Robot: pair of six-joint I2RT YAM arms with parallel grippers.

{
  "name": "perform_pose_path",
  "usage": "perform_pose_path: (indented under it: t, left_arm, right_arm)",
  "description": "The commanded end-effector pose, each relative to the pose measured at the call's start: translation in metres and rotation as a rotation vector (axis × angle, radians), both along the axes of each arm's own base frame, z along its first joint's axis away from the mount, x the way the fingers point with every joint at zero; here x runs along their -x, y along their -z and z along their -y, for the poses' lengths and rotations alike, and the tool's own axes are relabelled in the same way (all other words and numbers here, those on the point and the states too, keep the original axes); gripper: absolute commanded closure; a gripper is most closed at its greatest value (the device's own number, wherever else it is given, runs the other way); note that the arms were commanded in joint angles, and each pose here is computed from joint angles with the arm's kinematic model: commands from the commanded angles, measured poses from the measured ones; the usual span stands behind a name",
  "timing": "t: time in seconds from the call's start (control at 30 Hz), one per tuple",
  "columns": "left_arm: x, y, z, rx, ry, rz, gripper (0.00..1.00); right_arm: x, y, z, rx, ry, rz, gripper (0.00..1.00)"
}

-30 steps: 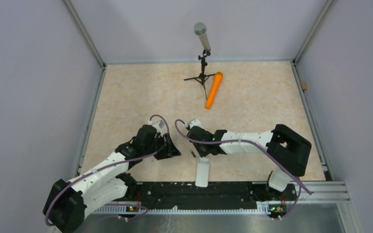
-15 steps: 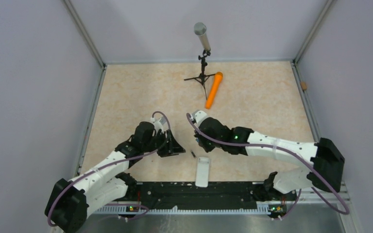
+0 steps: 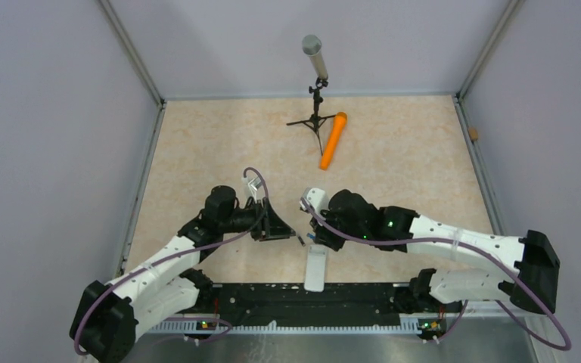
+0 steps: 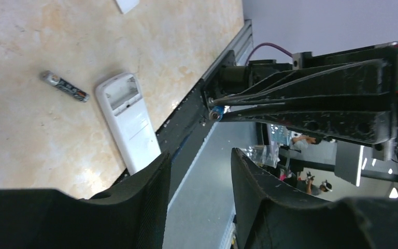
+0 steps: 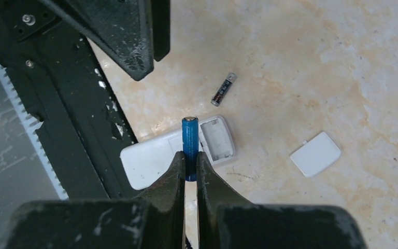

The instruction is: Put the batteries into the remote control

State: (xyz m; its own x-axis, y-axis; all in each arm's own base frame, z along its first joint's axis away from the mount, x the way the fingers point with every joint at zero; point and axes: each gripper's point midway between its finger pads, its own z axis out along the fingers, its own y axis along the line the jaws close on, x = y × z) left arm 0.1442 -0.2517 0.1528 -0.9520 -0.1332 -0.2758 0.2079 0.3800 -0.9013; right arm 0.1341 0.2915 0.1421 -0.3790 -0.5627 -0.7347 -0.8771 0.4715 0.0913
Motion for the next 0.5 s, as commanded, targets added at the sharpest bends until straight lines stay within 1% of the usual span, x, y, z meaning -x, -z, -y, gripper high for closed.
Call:
perform_pose_path:
  t: [0.0, 0.47]
  left_arm:
    - [0.005, -0.029, 0.007, 0.113, 0.071, 0.057, 0.54]
    - [0.014, -0.031, 0.011, 0.158, 0.139, 0.038, 0.58]
  right_arm:
    - [0.015, -0.02, -0.011, -0.074, -0.158, 0.075, 1.0]
    - [0.015, -0.042, -0.038, -0.098, -0.255, 0.165, 1.0]
